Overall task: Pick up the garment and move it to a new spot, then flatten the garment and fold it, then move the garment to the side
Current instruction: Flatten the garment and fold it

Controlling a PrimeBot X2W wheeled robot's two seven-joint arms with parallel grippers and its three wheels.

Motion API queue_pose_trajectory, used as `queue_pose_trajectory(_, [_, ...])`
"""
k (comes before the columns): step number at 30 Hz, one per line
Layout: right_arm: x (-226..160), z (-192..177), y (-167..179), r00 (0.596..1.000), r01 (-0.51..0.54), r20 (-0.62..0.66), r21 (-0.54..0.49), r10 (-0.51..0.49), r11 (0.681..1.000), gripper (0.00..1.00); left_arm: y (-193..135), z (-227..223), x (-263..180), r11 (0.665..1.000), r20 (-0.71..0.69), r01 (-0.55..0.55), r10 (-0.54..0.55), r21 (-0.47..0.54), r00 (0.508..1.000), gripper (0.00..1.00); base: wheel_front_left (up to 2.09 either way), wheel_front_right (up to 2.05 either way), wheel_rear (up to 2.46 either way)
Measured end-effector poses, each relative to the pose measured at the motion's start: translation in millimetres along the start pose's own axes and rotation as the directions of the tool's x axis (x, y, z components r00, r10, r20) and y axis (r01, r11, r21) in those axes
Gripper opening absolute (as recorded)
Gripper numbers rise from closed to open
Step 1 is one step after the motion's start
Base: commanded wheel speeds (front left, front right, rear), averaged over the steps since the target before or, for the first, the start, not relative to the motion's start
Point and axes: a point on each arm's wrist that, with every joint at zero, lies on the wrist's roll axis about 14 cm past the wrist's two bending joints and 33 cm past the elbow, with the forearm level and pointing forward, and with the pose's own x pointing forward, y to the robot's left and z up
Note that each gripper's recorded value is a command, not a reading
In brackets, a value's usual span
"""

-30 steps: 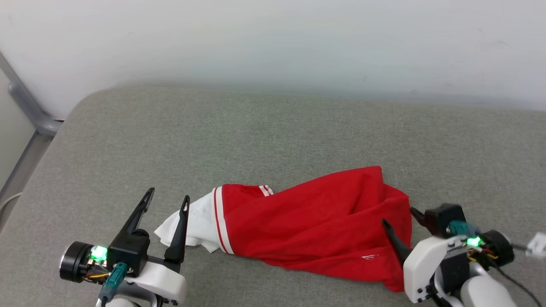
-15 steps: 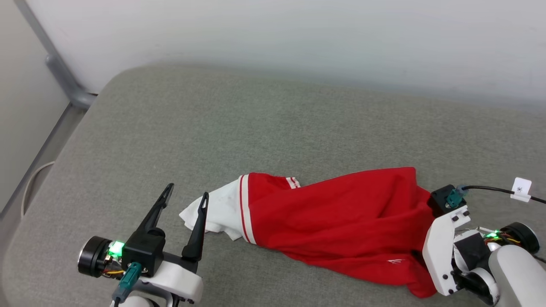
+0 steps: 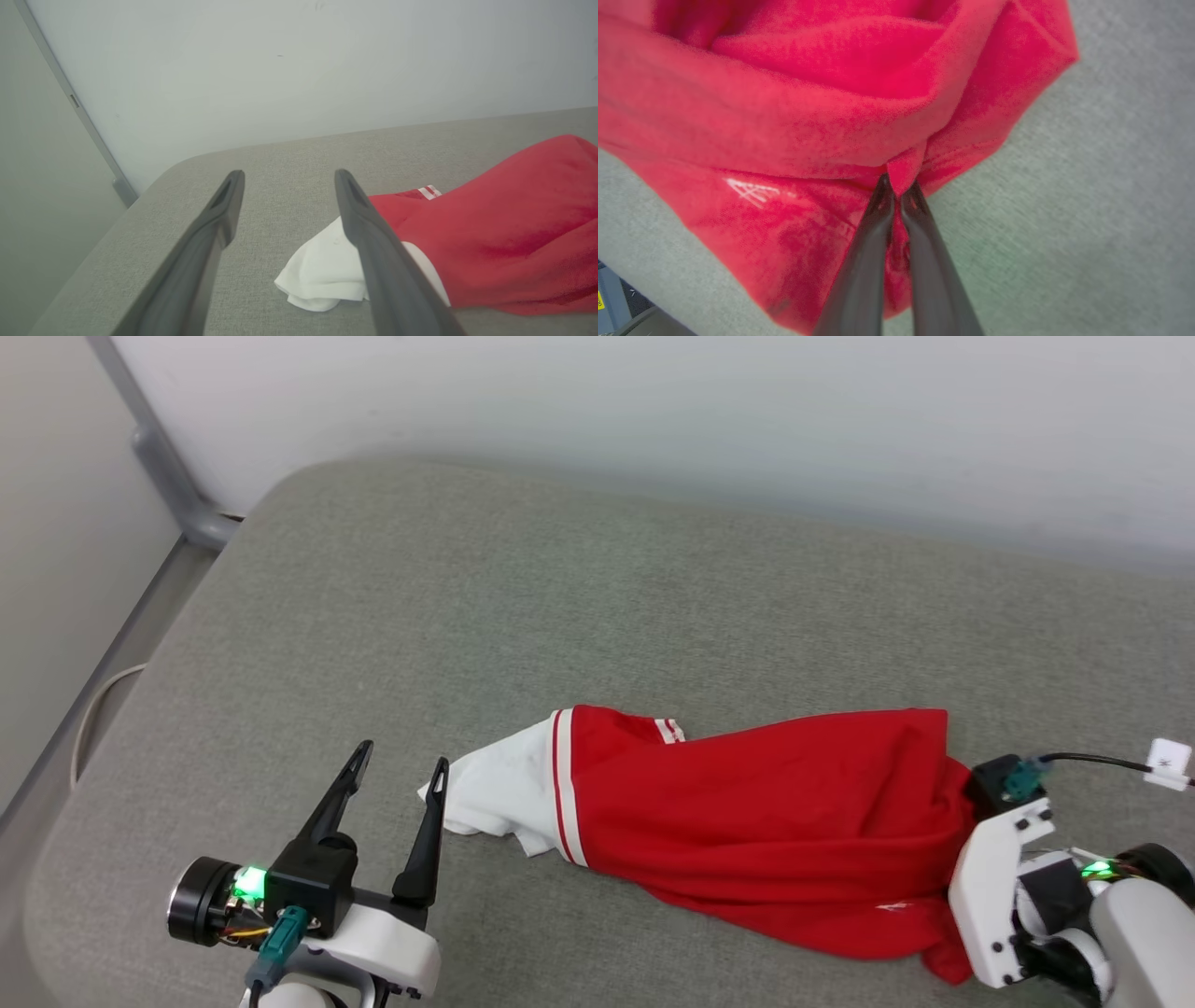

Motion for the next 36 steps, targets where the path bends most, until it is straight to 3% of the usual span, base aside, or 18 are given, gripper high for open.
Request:
queue_pose_trajectory(7, [-34.9,-4.1,-65.4,0.977,0.172,0.109,0.122,-0.186,0.977,0.0,-14.6,5.8,5.2,0.999,0.025,0.037,-0.036,-0.022,0.999,1.0,0.0,0.0,0.0])
queue_pose_trajectory(10, [-48.3,-17.7,-76.2,0.963,0.212,0.129,0.188,-0.238,0.959,0.0,-20.7,6.3,6.2,0.998,0.029,0.054,-0.054,-0.024,0.998,1.0,0.0,0.0,0.0])
queue_pose_trajectory(16, [-69.2,-67.8,-67.6,0.948,0.256,0.102,0.31,-0.3,0.915,0.0,-31.9,5.4,9.8,0.996,0.032,0.085,-0.084,-0.038,0.996,1.0,0.0,0.0,0.0])
queue_pose_trajectory(23, [-74.7,-123.2,-9.1,0.977,0.2,-0.013,0.404,-0.213,0.893,0.0,-52.2,1.5,17.8,0.989,0.026,0.139,-0.138,-0.055,0.99,1.0,0.0,0.0,0.0])
queue_pose_trajectory(24, [-74.2,-122.1,-8.5,0.977,0.197,-0.009,0.405,-0.212,0.893,0.35,-52.9,0.9,18.5,0.988,0.025,0.144,-0.143,-0.056,0.989,1.0,0.0,0.0,0.0])
queue_pose_trajectory(25, [-73.7,-119.2,-8.6,0.977,0.194,0.002,0.403,-0.213,0.894,1.0,-53.7,0.7,19.3,0.988,0.024,0.146,-0.145,-0.056,0.989,1.0,0.0,0.0,0.0])
queue_pose_trajectory(29, [-73.0,-102.3,-3.9,0.983,0.156,0.033,0.38,-0.182,0.912,1.0,-51.3,1.1,21.5,0.988,0.026,0.143,-0.142,-0.054,0.99,1.0,0.0,0.0,0.0])
queue_pose_trajectory(36, [-114.7,-16.7,-23.7,0.961,0.135,0.202,0.252,-0.188,0.958,1.0,-46.9,-4.0,17.4,0.99,0.009,0.128,-0.128,-0.057,0.992,1.0,0.0,0.0,0.0])
